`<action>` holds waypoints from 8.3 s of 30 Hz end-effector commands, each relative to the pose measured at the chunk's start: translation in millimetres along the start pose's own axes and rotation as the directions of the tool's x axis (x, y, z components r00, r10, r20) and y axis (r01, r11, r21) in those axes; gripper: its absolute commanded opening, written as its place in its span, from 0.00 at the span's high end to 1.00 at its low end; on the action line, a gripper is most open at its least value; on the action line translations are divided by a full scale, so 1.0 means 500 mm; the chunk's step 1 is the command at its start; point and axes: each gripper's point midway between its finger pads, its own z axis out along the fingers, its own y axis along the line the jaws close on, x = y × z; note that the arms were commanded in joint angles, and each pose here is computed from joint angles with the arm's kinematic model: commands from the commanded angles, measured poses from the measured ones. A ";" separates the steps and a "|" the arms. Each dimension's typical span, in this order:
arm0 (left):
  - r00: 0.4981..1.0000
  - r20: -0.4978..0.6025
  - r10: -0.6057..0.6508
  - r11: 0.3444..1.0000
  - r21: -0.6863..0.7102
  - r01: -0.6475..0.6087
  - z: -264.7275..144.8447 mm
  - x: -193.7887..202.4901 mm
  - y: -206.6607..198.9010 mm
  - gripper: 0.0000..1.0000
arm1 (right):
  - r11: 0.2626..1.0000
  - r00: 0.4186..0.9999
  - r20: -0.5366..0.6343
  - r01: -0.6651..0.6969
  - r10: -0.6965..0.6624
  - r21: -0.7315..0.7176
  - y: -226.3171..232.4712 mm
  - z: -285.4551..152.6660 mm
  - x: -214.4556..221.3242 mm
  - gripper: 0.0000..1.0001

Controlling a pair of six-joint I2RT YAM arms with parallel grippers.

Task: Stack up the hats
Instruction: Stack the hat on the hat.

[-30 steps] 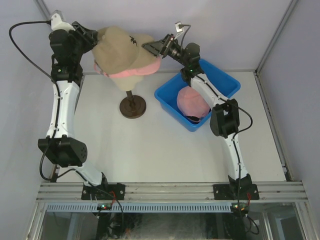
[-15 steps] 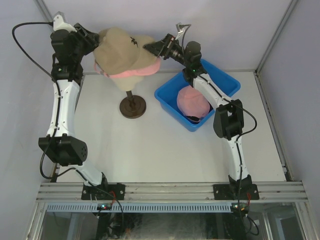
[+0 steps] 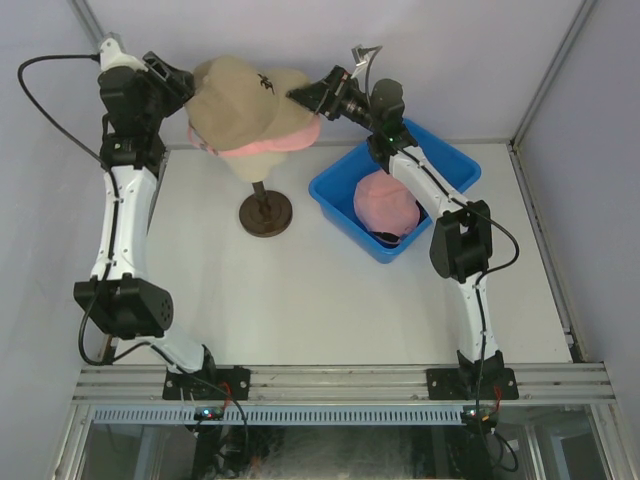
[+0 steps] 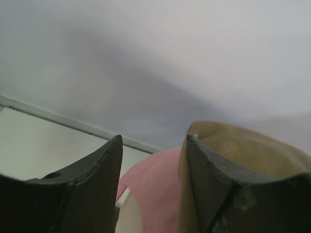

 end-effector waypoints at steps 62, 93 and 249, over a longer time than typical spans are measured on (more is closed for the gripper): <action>0.954 -0.042 -0.296 0.732 0.632 0.255 -0.185 -0.041 -0.112 1.00 | 0.986 0.998 0.010 0.068 -0.068 -0.151 0.202 0.017 -0.044 0.06; 0.985 0.018 -0.172 0.959 0.234 0.163 -0.159 0.030 -0.006 1.00 | 0.998 0.997 0.057 0.045 -0.043 -0.041 0.089 0.017 -0.073 0.06; 0.985 -0.095 0.145 0.989 -0.018 -0.147 -0.047 0.042 0.038 1.00 | 0.997 0.999 0.046 -0.024 0.020 0.076 0.077 0.008 -0.087 0.06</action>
